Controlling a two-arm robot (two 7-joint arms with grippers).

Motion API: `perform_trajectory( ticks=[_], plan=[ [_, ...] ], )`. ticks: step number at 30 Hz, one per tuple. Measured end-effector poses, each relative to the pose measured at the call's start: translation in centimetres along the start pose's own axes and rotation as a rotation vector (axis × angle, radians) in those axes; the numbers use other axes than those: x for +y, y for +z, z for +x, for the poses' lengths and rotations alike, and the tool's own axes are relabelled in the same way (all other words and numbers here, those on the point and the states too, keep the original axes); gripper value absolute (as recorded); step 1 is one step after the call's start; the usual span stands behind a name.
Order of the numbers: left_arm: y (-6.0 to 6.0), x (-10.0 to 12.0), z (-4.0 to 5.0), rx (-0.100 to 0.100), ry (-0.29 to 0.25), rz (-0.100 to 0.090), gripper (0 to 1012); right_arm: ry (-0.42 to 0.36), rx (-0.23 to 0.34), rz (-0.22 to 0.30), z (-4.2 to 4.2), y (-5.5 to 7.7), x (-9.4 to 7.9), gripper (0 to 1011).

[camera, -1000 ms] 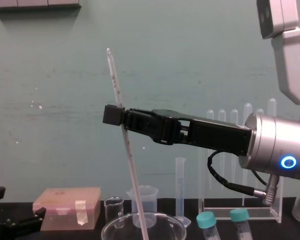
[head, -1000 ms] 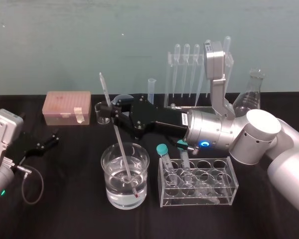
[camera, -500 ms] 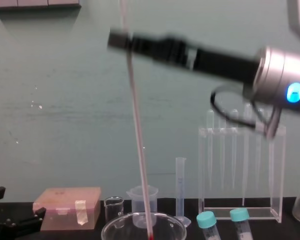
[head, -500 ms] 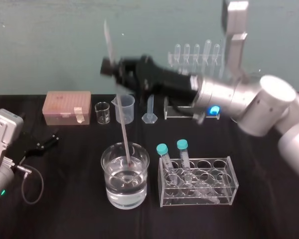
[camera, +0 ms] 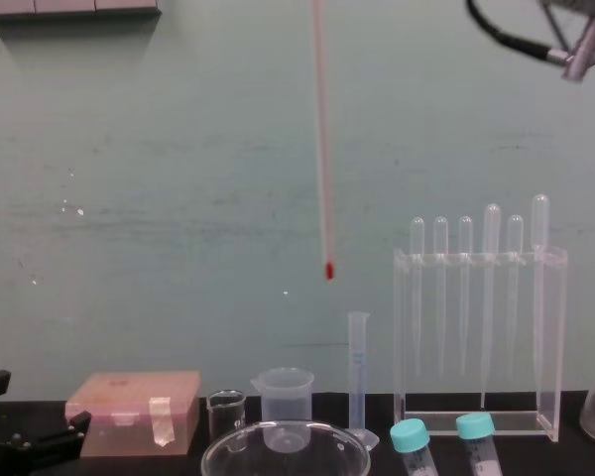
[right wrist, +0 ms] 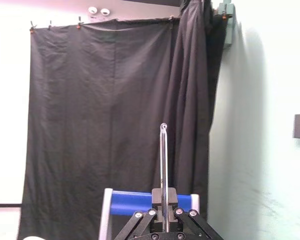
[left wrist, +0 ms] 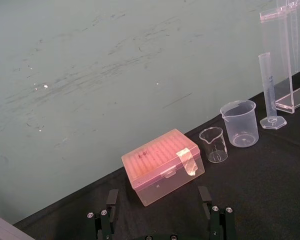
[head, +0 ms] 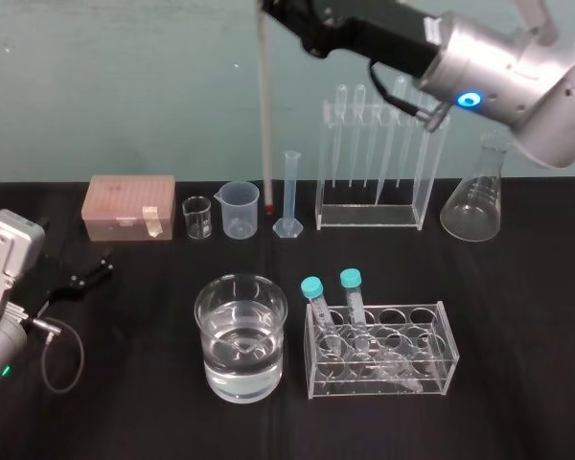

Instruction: Hold the thermometer with one hand and immerse one end into the beaker, then reinsert it into the test tube rack.

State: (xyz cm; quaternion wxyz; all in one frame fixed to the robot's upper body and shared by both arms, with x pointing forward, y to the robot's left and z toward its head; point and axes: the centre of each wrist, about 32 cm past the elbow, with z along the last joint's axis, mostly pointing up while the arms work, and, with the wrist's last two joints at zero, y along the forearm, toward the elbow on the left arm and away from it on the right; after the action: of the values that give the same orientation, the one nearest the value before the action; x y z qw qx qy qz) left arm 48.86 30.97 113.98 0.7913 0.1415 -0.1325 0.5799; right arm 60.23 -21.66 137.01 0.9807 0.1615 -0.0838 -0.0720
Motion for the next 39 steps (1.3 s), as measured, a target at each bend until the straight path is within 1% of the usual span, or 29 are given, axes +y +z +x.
perform_trajectory(
  ticks=[1,3,4,5,9,10,13,14,17,18,20,21,23,24,25,28,32,37,39],
  plan=[
    [0.0,0.0,0.00,0.000,0.000,0.000,1008,-0.005,-0.005,-0.001,0.01,0.2,-0.2,57],
    [0.0,0.0,0.00,0.000,0.000,0.000,1008,-0.037,-0.022,-0.005,-0.05,1.1,-1.4,57],
    [0.0,0.0,0.00,0.000,0.000,0.000,1008,-0.037,-0.022,-0.005,-0.05,1.1,-1.4,57],
    [0.0,0.0,0.00,0.000,0.000,0.000,1008,-0.060,-0.025,-0.009,-0.14,1.4,-2.1,57],
    [0.0,0.0,0.00,0.000,0.000,0.000,1008,-0.123,-0.021,-0.024,-0.39,1.6,-3.1,57],
    [0.0,0.0,0.00,0.000,0.000,0.000,1008,-0.154,-0.016,-0.031,-0.45,1.6,-3.5,57],
    [0.0,0.0,0.00,0.000,0.000,0.000,1008,-0.199,-0.005,-0.043,-0.62,1.6,-4.2,57],
    [0.0,0.0,0.00,0.000,0.000,0.000,1008,-0.223,0.003,-0.051,-0.99,1.5,-5.0,57],
    [0.0,0.0,0.00,0.000,0.000,0.000,1008,-0.255,0.021,-0.068,-2.05,1.0,-6.8,57],
    [0.0,0.0,0.00,0.000,0.000,0.000,1008,-0.273,0.028,-0.078,-2.91,0.6,-8.1,57],
    [0.0,0.0,0.00,0.000,0.000,0.000,1008,-0.291,0.033,-0.087,-3.63,0.0,-9.3,57],
    [0.0,0.0,0.00,0.000,0.000,0.000,1008,-0.307,0.038,-0.094,-4.24,-0.5,-10.2,57],
    [0.0,0.0,0.00,0.000,0.000,0.000,1008,-0.327,0.044,-0.101,-4.84,-1.1,-11.2,57],
    [0.0,0.0,0.00,0.000,0.000,0.000,1008,-0.327,0.044,-0.101,-4.84,-1.1,-11.2,57],
    [0.0,0.0,0.00,0.000,0.000,0.000,1008,-0.338,0.046,-0.105,-5.15,-1.4,-11.7,57],
    [0.0,0.0,0.00,0.000,0.000,0.000,1008,-0.348,0.047,-0.108,-5.52,-1.9,-12.2,57],
    [0.0,0.0,0.00,0.000,0.000,0.000,1008,-0.353,0.022,-0.109,-5.96,-2.7,-12.8,57],
    [0.0,0.0,0.00,0.000,0.000,0.000,1008,-0.345,0.002,-0.118,-6.06,-3.6,-13.0,57],
    [0.0,0.0,0.00,0.000,0.000,0.000,1008,-0.344,0.003,-0.124,-6.07,-4.3,-13.0,57]
  ],
)
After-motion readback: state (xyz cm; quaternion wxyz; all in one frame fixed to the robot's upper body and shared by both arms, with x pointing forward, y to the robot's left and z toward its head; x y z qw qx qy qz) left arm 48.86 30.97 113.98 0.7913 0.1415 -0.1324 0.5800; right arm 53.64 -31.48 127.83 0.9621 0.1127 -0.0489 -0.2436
